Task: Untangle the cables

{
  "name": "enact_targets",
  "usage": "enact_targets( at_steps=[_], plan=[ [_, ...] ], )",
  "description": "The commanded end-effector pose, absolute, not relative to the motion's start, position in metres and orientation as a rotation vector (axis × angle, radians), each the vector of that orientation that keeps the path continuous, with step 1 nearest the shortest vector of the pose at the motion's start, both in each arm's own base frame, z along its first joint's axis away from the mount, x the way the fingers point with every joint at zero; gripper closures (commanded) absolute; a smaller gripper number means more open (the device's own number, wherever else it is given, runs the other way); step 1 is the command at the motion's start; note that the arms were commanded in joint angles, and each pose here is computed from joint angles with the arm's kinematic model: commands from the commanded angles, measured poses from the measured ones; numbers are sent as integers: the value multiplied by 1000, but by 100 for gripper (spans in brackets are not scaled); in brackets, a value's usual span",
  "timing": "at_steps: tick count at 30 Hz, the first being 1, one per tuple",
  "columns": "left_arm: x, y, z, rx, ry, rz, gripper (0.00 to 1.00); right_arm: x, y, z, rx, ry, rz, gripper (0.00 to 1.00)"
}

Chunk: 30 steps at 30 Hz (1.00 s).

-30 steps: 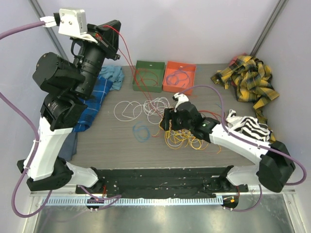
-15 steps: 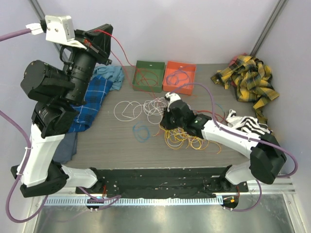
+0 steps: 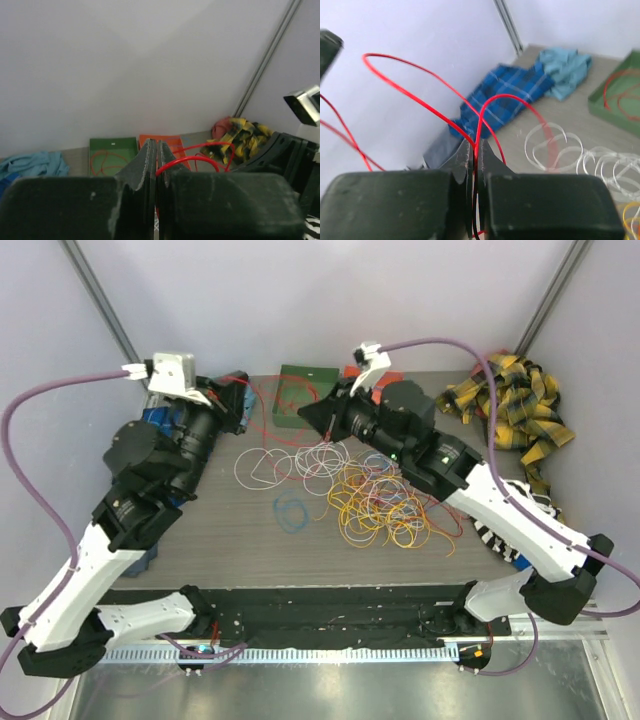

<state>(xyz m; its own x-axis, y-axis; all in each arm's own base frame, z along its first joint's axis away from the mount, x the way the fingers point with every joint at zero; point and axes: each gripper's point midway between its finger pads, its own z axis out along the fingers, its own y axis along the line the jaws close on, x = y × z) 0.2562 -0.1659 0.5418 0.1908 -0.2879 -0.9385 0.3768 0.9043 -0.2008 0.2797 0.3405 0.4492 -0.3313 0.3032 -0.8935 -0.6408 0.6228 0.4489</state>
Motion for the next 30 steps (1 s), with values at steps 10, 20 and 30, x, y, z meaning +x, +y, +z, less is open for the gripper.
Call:
enact_targets(
  at_steps=[10,20,30],
  plan=[
    [303,-212,528,102,1348,-420,100,265,339,315,-320,1950,902,99],
    [320,-211,371,101,1651,-257,100,256,338,293,-361,1998,903,99],
    [294,-189,242,14,1971,-192,100,215,398,195,-503,2206,982,92]
  ],
)
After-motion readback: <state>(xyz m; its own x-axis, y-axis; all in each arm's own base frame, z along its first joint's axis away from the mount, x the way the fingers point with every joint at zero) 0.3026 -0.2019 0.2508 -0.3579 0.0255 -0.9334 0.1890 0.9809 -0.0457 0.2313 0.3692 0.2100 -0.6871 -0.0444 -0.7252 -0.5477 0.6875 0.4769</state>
